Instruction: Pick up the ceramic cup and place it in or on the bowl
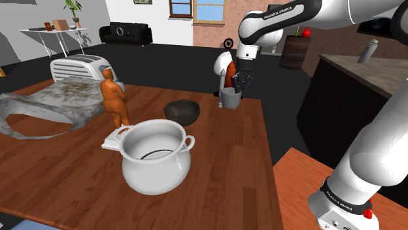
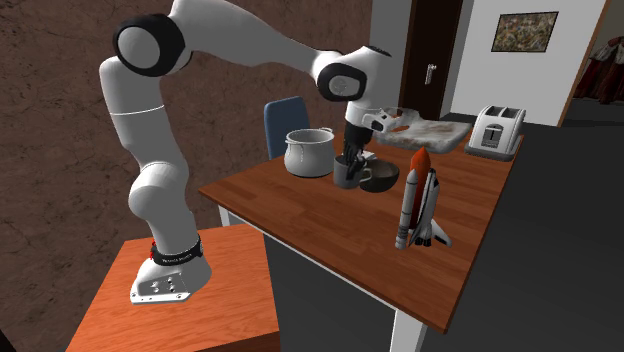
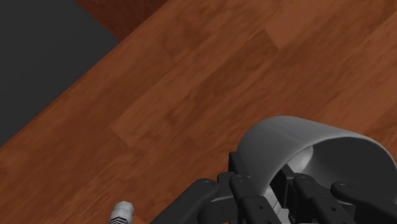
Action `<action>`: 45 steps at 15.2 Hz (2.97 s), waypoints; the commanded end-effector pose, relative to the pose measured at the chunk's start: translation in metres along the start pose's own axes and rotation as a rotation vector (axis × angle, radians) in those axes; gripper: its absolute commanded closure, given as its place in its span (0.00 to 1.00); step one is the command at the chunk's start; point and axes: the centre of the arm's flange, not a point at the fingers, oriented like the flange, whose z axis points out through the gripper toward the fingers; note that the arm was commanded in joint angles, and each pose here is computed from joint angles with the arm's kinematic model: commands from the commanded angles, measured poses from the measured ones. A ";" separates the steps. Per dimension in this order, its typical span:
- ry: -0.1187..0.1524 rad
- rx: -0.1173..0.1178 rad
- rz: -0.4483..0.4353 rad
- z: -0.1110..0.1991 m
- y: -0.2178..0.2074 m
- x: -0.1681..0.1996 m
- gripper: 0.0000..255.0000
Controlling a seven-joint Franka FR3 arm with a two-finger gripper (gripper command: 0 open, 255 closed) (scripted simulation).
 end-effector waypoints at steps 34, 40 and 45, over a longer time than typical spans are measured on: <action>0.000 0.000 0.000 0.004 -0.193 0.152 1.00; 0.000 0.000 0.000 0.035 -0.188 0.155 1.00; 0.000 0.000 0.000 0.045 -0.186 0.156 1.00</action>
